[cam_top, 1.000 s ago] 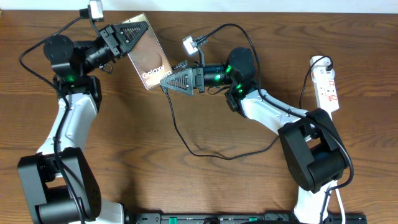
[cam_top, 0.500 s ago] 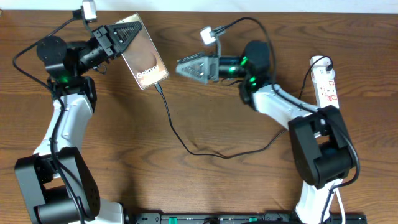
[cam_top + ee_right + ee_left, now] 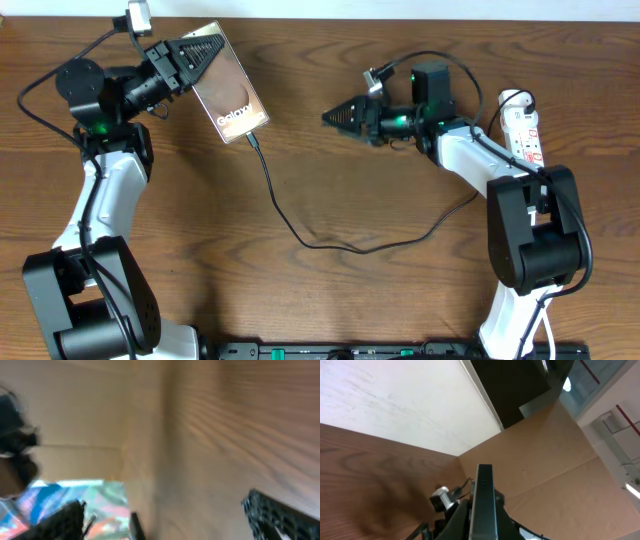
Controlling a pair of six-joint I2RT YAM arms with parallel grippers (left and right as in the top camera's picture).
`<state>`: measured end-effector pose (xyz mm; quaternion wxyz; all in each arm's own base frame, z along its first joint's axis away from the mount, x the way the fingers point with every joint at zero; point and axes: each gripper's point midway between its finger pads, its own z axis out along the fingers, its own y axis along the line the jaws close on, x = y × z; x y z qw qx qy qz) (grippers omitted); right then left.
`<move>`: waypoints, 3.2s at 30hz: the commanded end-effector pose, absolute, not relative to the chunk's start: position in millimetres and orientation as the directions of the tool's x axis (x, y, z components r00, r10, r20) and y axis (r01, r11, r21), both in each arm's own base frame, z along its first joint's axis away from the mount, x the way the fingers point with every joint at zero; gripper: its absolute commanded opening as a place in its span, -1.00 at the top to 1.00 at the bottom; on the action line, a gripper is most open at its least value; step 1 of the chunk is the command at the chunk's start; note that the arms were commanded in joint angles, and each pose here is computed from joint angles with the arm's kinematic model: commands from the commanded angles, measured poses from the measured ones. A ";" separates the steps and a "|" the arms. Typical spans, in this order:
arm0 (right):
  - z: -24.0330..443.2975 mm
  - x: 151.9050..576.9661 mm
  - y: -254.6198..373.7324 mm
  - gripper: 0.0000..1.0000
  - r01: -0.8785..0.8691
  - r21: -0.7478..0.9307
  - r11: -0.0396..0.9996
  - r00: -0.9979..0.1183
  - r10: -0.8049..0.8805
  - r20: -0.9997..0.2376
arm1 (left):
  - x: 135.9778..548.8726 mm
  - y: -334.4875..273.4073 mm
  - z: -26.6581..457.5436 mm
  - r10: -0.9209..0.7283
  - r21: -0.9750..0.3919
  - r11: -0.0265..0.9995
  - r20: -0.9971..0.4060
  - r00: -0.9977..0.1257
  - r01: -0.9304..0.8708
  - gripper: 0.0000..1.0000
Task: Plug charger to phone and switch on socket
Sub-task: 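Open the right gripper and pull it back toward the power strip, then lower the phone with the left gripper and lay it flat on the table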
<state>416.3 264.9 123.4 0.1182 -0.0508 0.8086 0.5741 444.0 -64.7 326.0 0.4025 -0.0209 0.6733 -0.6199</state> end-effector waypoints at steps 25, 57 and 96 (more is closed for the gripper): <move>46.9 408.6 179.8 -0.99 -0.156 0.471 0.868 -0.946 0.005 -0.323 | 429.2 -89.2 184.8 -0.382 -0.834 0.526 -0.410 -0.828 0.170 0.85; 43.5 397.9 190.0 -0.98 -0.170 0.460 0.872 -0.953 -0.028 -0.301 | 428.2 -99.9 38.5 -0.352 -0.823 0.562 -0.146 -0.925 -0.084 0.85; 42.5 395.5 189.5 -0.98 -0.164 0.460 0.873 -0.957 -0.028 -0.289 | 408.9 -86.8 1.6 -0.391 -0.744 0.635 -0.080 -0.917 -0.206 0.85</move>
